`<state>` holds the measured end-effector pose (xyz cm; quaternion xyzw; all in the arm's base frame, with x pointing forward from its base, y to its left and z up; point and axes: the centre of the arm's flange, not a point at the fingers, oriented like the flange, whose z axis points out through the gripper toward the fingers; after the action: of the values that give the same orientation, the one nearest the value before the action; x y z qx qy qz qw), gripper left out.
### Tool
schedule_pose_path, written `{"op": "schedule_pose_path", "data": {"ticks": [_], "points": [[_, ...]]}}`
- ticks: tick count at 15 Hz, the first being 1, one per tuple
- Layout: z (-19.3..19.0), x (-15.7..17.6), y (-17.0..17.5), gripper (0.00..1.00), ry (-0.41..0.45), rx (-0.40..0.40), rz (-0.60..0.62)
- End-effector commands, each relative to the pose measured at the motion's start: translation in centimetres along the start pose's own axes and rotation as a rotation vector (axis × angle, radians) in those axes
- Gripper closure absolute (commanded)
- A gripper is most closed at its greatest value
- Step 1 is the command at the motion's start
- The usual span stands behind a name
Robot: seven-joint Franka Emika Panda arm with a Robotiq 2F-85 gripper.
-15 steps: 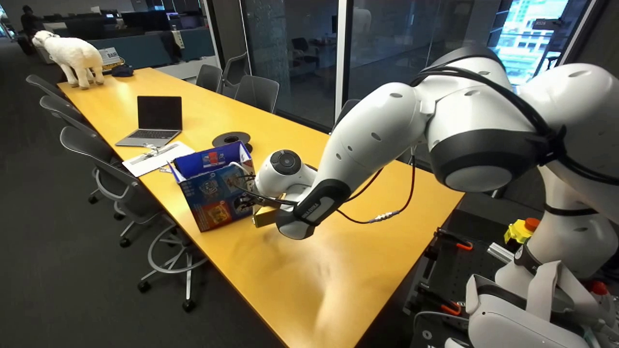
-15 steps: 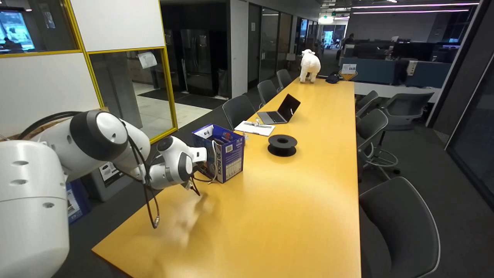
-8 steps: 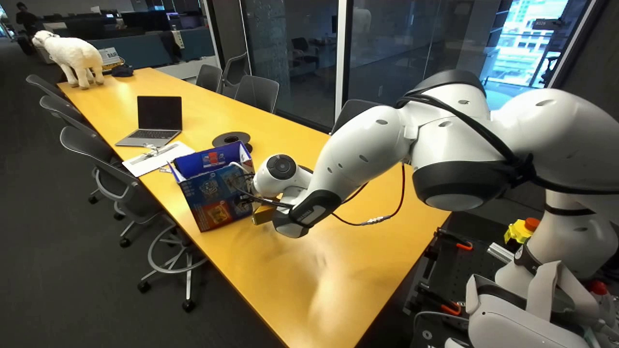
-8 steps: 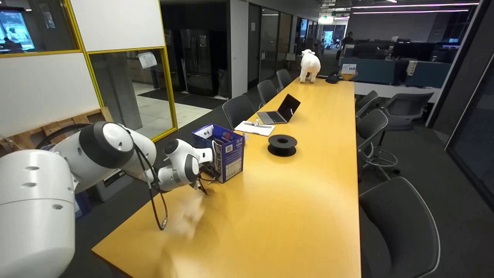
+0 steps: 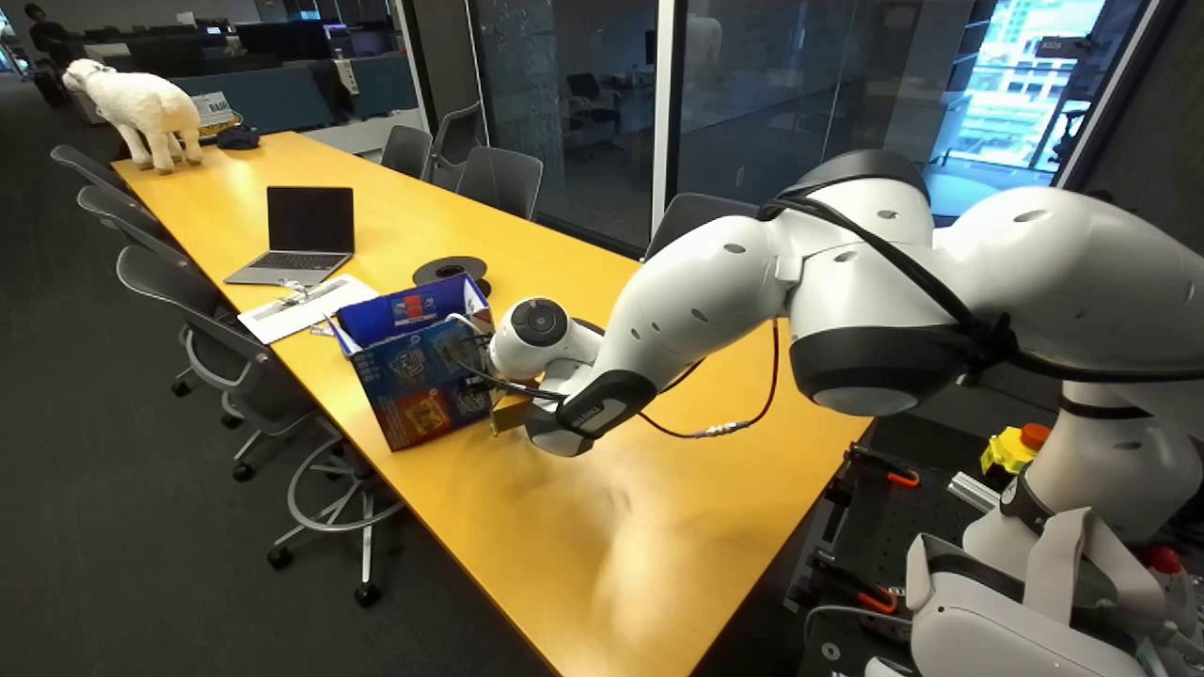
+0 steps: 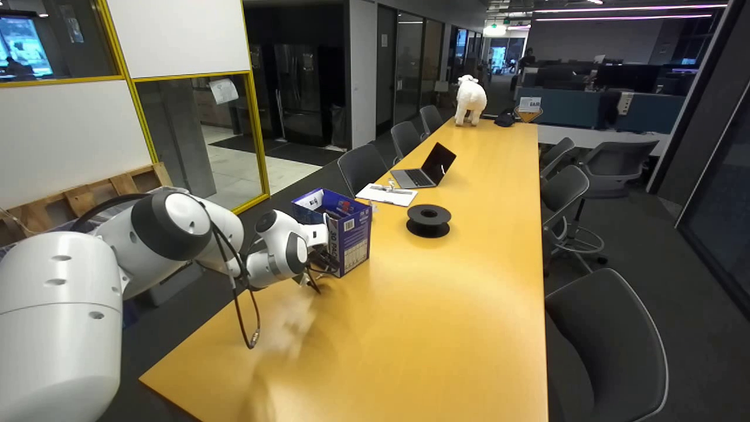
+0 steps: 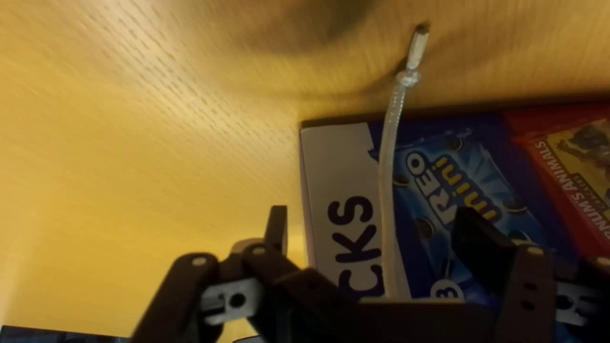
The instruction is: Put the ropes into the box.
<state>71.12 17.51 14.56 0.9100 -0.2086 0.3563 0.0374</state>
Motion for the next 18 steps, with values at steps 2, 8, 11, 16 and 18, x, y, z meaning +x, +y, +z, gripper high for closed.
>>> {"op": "schedule_pose_path", "data": {"ticks": [2,8,11,16,18], "points": [[1.2,1.3,-0.6,0.49,0.016,-0.021,-0.016],[1.5,1.8,-0.2,0.90,0.017,-0.026,-0.020],[1.8,2.1,0.1,0.93,0.015,-0.025,-0.017],[0.3,4.5,0.3,0.89,0.063,-0.014,0.009],[-1.7,6.8,0.3,0.88,0.144,-0.008,0.034]]}}
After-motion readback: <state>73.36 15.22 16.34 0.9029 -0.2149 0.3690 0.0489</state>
